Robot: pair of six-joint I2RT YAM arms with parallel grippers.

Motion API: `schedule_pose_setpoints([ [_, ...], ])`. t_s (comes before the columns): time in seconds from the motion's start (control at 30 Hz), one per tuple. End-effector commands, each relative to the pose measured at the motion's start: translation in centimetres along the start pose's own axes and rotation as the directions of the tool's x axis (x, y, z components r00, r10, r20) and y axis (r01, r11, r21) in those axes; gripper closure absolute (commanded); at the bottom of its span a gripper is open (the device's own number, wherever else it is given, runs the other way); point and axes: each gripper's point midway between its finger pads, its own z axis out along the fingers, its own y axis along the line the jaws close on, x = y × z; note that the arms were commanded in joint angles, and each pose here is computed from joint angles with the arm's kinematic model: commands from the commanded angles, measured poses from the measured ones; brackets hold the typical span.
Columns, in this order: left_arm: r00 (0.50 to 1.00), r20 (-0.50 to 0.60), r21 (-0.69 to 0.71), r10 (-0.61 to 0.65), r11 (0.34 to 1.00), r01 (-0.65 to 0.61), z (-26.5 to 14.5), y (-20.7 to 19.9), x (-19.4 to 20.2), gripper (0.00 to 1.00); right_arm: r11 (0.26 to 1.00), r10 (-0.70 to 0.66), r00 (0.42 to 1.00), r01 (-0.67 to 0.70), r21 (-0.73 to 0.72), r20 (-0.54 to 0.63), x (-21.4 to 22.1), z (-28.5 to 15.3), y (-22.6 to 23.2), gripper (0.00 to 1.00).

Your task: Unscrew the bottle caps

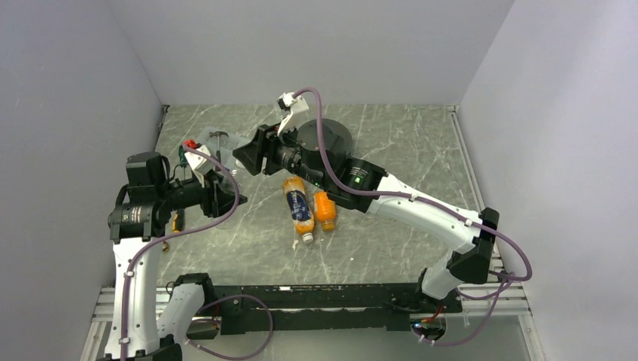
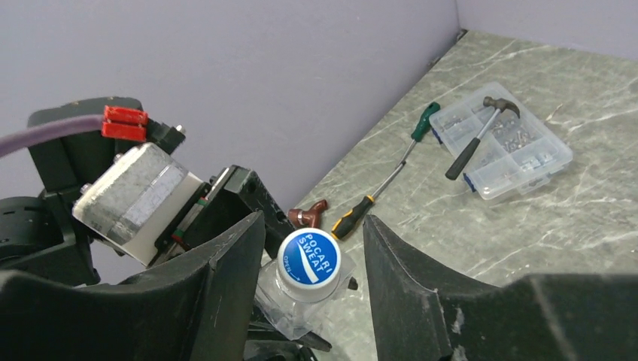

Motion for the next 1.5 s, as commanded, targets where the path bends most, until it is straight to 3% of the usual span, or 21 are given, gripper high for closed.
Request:
schedule_pose_setpoints([
  [0.0, 0.999, 0.032, -0.011, 0.036, 0.999, -0.035, 0.0, 0.3, -1.3, 0.74, 0.999, 0.025, 0.999, -0.024, -0.036, 0.027, -1.0, 0.6, 1.1, 0.47],
  [0.27, 0.999, 0.032, -0.006, 0.029, 1.000, -0.029, 0.0, 0.3, -1.4, 0.74, 0.999, 0.037, 0.998, -0.036, -0.027, 0.045, -0.8, 0.9, 0.7, 0.61],
  [0.6, 0.998, 0.066, 0.045, -0.005, 0.999, 0.002, 0.0, -0.8, -2.5, 0.75, 0.995, 0.006, 0.995, 0.004, -0.101, 0.101, -2.3, 0.2, 1.6, 1.00],
  [0.77, 0.994, 0.100, 0.187, -0.052, 0.982, 0.033, -0.5, -3.4, -4.8, 0.75, 0.933, -0.059, 0.992, 0.095, -0.348, 0.112, -2.9, -1.9, 4.2, 1.00],
  [1.0, 0.981, 0.094, 0.384, -0.168, 0.916, 0.120, -1.6, -6.6, -6.7, 0.70, 0.774, -0.089, 0.983, 0.170, -0.610, 0.160, -3.6, -6.1, 6.5, 1.00],
  [1.2, 0.978, 0.097, 0.447, -0.182, 0.886, 0.121, -2.2, -8.0, -7.0, 0.70, 0.682, -0.137, 0.970, 0.239, -0.692, 0.200, -3.8, -8.0, 7.2, 1.00],
  [1.3, 0.982, 0.099, 0.416, -0.159, 0.903, 0.105, -2.0, -7.6, -6.7, 0.71, 0.718, -0.153, 0.969, 0.244, -0.652, 0.194, -4.1, -7.3, 6.6, 0.99],
  [1.33, 0.985, 0.098, 0.388, -0.143, 0.917, 0.094, -1.8, -7.1, -6.4, 0.72, 0.750, -0.153, 0.969, 0.243, -0.615, 0.197, -4.5, -6.7, 6.0, 0.84],
  [1.4, 0.991, 0.088, 0.320, -0.098, 0.945, 0.065, -1.3, -5.9, -5.5, 0.72, 0.827, -0.140, 0.969, 0.229, -0.514, 0.205, -5.4, -5.7, 4.5, 0.34],
  [1.43, 0.994, 0.080, 0.278, -0.078, 0.959, 0.053, -1.1, -5.1, -5.1, 0.72, 0.864, -0.136, 0.969, 0.219, -0.454, 0.208, -5.9, -5.2, 3.7, 0.18],
  [1.47, 0.996, 0.072, 0.232, -0.058, 0.972, 0.040, -0.8, -4.2, -4.6, 0.73, 0.889, -0.140, 0.968, 0.216, -0.405, 0.208, -6.1, -4.8, 3.2, 0.10],
])
